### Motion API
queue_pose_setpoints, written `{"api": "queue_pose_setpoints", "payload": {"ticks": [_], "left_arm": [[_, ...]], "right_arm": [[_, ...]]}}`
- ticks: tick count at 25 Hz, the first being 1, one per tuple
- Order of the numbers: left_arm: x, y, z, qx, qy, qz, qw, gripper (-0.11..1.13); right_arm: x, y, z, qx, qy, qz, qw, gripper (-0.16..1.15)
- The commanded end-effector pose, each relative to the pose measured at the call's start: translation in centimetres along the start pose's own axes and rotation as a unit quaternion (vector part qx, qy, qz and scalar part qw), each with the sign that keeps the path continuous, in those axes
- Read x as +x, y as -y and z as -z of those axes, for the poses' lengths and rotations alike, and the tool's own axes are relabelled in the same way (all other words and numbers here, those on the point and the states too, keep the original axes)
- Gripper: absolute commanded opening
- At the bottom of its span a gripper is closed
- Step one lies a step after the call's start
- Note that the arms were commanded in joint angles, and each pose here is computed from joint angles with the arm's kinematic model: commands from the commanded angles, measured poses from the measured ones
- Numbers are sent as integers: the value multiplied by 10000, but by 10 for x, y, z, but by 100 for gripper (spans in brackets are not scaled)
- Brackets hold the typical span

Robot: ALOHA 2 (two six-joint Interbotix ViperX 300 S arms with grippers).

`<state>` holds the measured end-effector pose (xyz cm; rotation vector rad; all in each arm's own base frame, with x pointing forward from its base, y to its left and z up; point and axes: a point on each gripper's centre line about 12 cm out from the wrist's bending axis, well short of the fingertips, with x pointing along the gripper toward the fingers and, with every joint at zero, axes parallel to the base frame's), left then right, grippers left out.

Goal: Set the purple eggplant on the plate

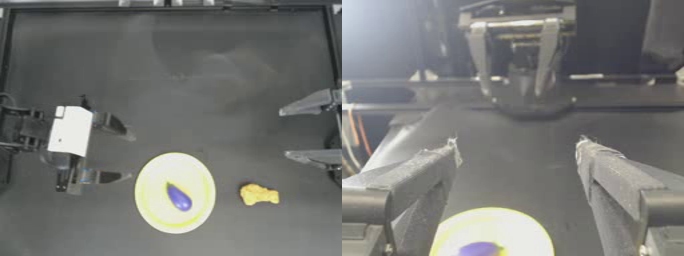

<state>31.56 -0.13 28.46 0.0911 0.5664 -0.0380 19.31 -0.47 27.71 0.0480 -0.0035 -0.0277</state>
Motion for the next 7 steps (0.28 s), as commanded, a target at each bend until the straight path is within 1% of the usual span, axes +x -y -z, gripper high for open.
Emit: {"api": "queue_pose_setpoints", "payload": {"ticks": [1, 4, 7], "left_arm": [[-18, 0, -8, -78, 414, -22, 9991, 98], [-26, 1, -3, -136, 493, -12, 9987, 98], [-35, 1, -1, -151, 721, -37, 9973, 98]], "right_arm": [[2, 0, -6, 0, 77, 6, 10000, 100], [2, 1, -6, 0, 78, 22, 10000, 100], [2, 2, -7, 0, 95, 60, 9999, 100]]}}
